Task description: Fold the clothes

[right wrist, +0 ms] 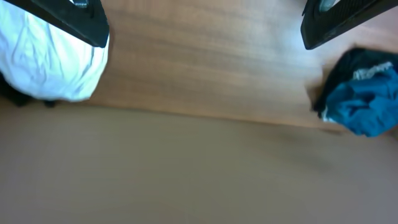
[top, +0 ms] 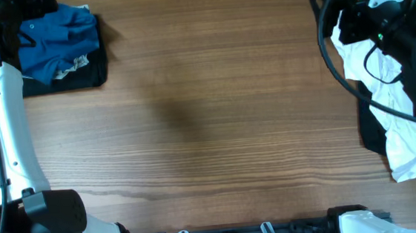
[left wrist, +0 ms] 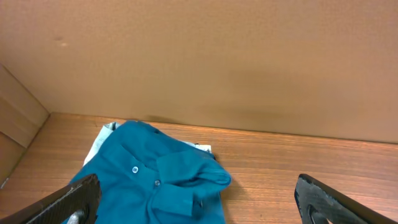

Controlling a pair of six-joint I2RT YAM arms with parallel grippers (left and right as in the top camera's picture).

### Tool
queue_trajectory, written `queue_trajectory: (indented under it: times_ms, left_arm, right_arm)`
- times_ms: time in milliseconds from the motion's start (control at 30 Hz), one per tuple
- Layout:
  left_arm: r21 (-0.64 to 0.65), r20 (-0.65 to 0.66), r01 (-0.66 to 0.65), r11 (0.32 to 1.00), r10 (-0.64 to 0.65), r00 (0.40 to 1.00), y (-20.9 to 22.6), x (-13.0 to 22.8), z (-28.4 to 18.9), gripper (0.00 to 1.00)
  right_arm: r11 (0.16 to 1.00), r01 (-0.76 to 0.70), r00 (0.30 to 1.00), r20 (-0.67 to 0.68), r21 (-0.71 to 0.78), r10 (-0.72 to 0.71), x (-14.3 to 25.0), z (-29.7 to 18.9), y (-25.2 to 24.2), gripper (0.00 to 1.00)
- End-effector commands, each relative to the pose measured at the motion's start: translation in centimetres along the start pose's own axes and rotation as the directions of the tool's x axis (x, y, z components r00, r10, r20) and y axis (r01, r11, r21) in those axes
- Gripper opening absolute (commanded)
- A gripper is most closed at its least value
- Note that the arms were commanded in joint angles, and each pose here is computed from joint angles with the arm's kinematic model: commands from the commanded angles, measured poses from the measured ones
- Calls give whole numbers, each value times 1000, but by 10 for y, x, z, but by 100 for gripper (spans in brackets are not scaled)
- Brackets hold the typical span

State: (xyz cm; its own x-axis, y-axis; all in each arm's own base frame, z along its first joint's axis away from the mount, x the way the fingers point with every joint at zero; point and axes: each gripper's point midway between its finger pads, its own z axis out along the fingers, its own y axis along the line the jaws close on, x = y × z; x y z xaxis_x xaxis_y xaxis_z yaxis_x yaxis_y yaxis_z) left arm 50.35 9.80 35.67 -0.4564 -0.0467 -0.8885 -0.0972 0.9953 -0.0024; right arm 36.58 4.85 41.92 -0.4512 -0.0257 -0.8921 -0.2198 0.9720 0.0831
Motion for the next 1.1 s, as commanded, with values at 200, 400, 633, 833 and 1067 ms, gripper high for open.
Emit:
queue_trajectory:
  times_ms: [200, 400, 633, 833, 1067]
  left_arm:
    - [8, -7, 13, 1000, -13, 1000, 0, 3, 2, 100]
    - [8, -6, 13, 1000, -13, 1000, 0, 3, 2, 100]
    - [8, -6, 13, 1000, -13, 1000, 0, 3, 2, 100]
    - [8, -6, 13, 1000, -13, 1000, 0, 3, 2, 100]
    - [8, -7, 13, 1000, -13, 1000, 0, 3, 2, 100]
  right_arm:
    - [1000, 18, 998, 59, 10, -18, -1, -8, 1, 100]
    - [972, 224, 925, 297, 76, -237, 54, -18, 2, 100]
    - [978, 189, 881, 425, 86, -207, 201, -3, 0, 100]
    - [992, -56, 877, 481, 118, -8, 258, -1, -24, 100]
    - [996, -10, 887, 461, 93, -34, 270, -3, -16, 100]
